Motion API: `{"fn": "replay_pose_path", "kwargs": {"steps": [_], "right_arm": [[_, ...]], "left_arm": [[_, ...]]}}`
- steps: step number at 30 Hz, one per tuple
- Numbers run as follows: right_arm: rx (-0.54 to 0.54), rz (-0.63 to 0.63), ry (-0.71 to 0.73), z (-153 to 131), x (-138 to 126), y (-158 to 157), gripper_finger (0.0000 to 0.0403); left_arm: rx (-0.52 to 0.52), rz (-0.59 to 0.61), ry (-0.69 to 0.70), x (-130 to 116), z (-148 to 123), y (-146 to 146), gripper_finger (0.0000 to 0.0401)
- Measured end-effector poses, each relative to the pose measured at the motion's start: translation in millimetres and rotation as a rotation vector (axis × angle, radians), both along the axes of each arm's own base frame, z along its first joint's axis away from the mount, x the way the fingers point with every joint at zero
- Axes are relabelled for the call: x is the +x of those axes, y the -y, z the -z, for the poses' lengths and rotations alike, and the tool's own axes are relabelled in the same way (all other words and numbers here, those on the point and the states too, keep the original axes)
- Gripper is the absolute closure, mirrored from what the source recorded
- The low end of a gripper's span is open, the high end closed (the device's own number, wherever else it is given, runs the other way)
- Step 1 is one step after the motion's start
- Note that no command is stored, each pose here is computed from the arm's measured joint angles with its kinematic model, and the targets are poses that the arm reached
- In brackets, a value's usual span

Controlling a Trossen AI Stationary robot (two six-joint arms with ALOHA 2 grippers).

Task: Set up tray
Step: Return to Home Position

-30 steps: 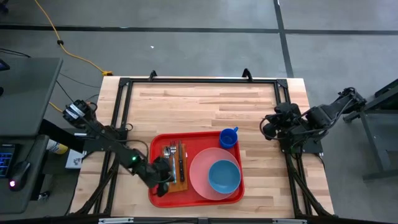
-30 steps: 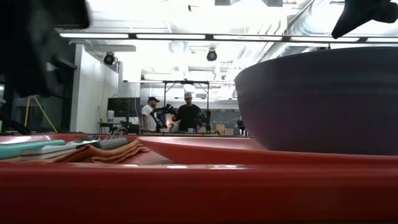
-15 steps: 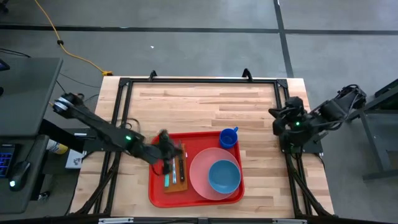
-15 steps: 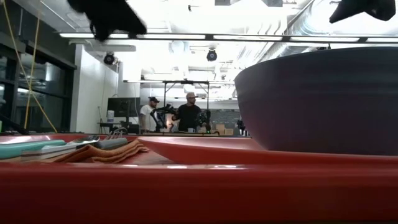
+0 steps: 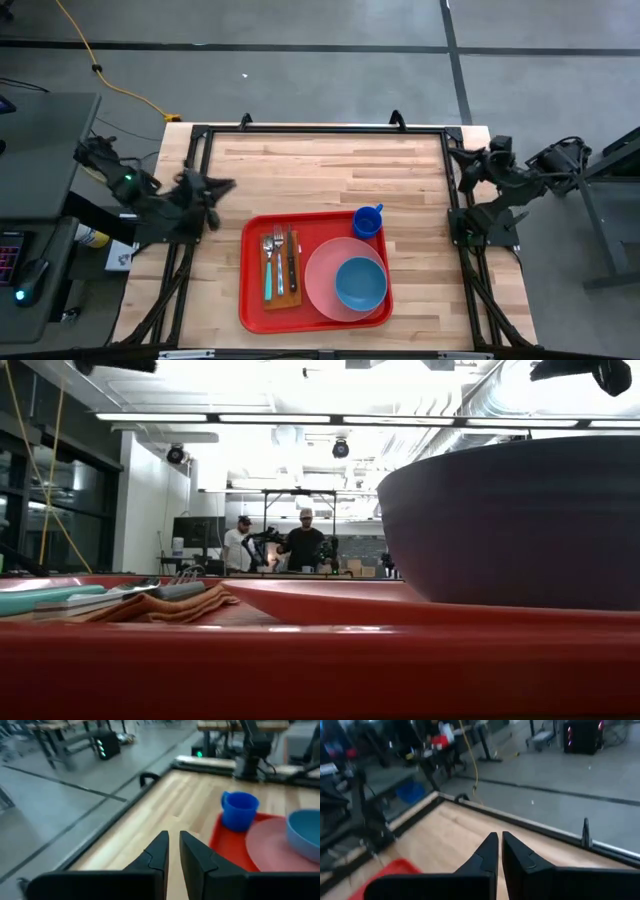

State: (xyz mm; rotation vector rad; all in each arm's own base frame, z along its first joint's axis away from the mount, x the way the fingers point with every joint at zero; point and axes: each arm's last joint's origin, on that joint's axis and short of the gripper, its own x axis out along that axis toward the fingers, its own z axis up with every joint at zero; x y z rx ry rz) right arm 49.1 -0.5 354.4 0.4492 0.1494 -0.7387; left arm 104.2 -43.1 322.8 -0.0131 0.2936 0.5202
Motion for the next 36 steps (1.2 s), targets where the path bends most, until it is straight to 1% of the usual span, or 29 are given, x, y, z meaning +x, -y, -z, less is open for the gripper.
{"fn": "replay_pose_path", "kwargs": {"steps": [3, 6, 9, 12, 14, 16, 20, 24, 26, 29, 33, 36], "right_arm": [[0.004, 0.026, 0.062, 8, -8, 6, 0.0403], [0.029, 0.041, 0.127, 18, -12, 9, 0.0403], [0.04, 0.063, 0.182, 25, -12, 9, 0.0403], [0.007, 0.094, 0.184, 33, -8, 8, 0.0403], [0.0, 0.116, 0.193, 39, -5, 7, 0.0403], [0.005, 0.132, 0.216, 47, 0, 4, 0.0403], [0.006, 0.155, 0.265, 64, 15, -3, 0.0403], [0.004, 0.181, 0.32, 81, 28, -10, 0.0403], [0.012, 0.183, 0.353, 87, 33, -13, 0.0403], [0.01, 0.177, 0.389, 93, 39, -16, 0.0403], [-0.003, 0.15, 0.436, 95, 43, -18, 0.0403], [-0.021, 0.11, 0.468, 97, 45, -20, 0.0403]], "left_arm": [[0.012, -0.033, 0.025, -23, 2, -11, 0.0325], [0.019, -0.03, 0.052, -38, 3, -19, 0.0325], [0.05, -0.02, 0.065, -45, 2, -24, 0.0325], [0.104, -0.015, 0.034, -50, 6, -28, 0.0325], [0.112, -0.023, 0.014, -53, 9, -30, 0.0325], [0.091, -0.016, -0.004, -54, 12, -31, 0.0325], [0.022, 0.034, -0.03, -48, 23, -24, 0.0325], [-0.052, 0.099, -0.034, -37, 43, -11, 0.0325], [-0.071, 0.135, -0.018, -30, 52, -4, 0.0325], [-0.081, 0.173, 0.036, -20, 64, 6, 0.0325], [-0.059, 0.228, 0.097, -10, 84, 15, 0.0327], [-0.122, 0.243, 0.165, -3, 105, 14, 0.0344]]}}
